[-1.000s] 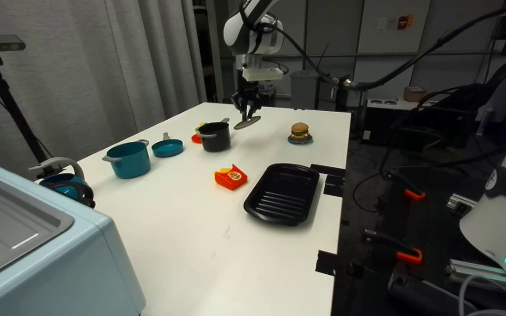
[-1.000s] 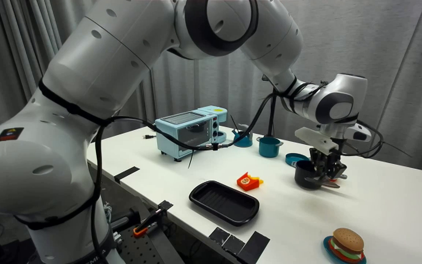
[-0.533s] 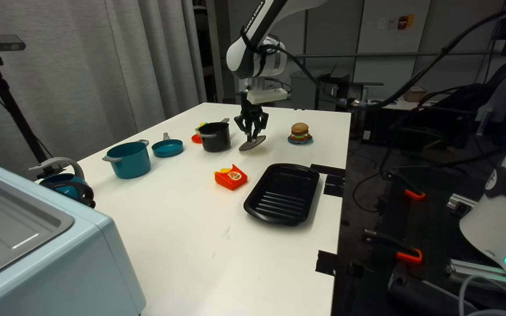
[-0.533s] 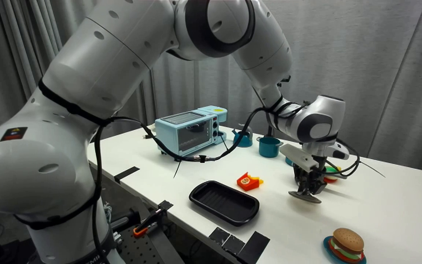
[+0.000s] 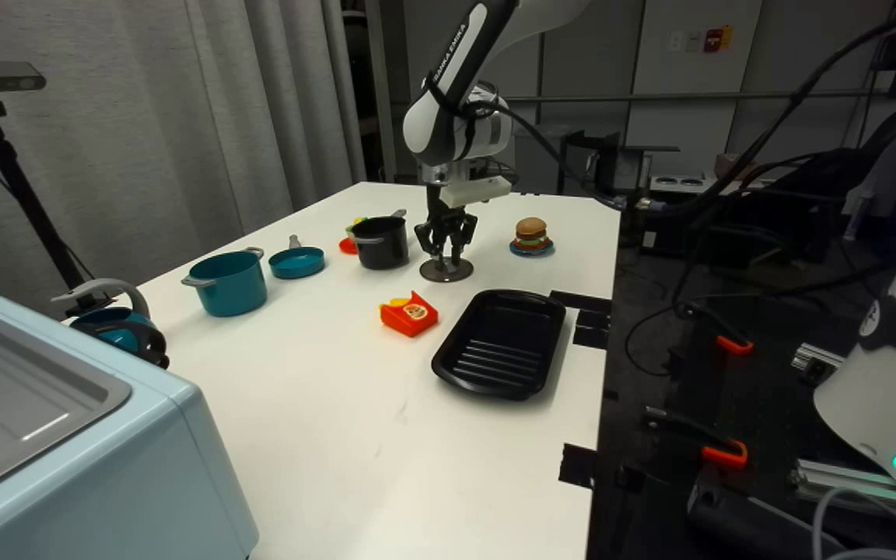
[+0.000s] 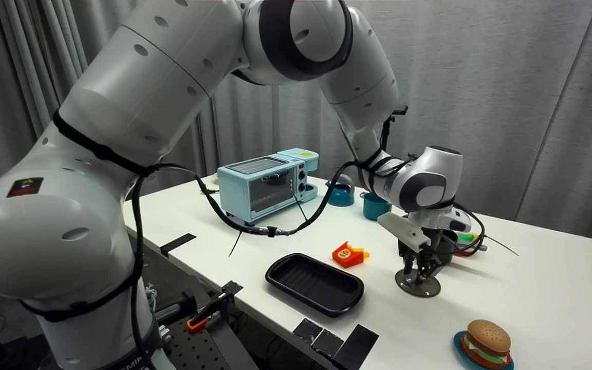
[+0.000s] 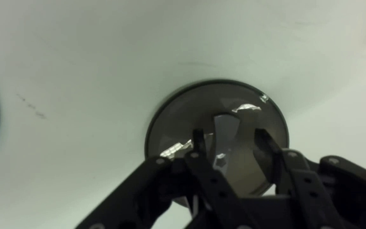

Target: Remove the lid from the pot and put it on the table

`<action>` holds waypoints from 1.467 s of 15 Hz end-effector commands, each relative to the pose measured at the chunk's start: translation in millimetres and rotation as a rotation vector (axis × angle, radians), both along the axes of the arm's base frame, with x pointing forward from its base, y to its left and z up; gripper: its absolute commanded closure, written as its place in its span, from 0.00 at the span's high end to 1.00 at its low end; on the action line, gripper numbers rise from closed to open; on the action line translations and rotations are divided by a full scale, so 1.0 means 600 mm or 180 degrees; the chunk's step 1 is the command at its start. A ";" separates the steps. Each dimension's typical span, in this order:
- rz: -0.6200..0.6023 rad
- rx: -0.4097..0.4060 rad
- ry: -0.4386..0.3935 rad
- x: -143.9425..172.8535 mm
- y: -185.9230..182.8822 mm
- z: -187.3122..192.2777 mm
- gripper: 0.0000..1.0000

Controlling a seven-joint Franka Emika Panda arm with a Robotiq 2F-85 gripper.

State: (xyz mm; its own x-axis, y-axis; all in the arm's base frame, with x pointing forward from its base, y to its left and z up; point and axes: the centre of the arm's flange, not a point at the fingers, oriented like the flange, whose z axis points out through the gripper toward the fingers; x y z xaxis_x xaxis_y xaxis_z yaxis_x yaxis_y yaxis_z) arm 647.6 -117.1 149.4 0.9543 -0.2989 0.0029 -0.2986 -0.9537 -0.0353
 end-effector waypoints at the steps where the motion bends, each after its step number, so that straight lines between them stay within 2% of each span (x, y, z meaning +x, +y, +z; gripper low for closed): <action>1: 0.0028 -0.0090 -0.0036 -0.017 0.003 0.015 0.76; 4: 0.0031 -0.0075 -0.0034 -0.020 0.000 0.034 0.99; 5: 0.0032 -0.0076 -0.0048 -0.021 -0.001 0.043 1.00; 10: 0.0050 -0.0039 -0.0141 -0.018 -0.007 0.117 1.00; 15: 0.0043 -0.0058 -0.0371 -0.011 -0.010 0.192 1.00; 22: 0.0041 -0.0078 -0.0558 -0.018 -0.016 0.255 1.00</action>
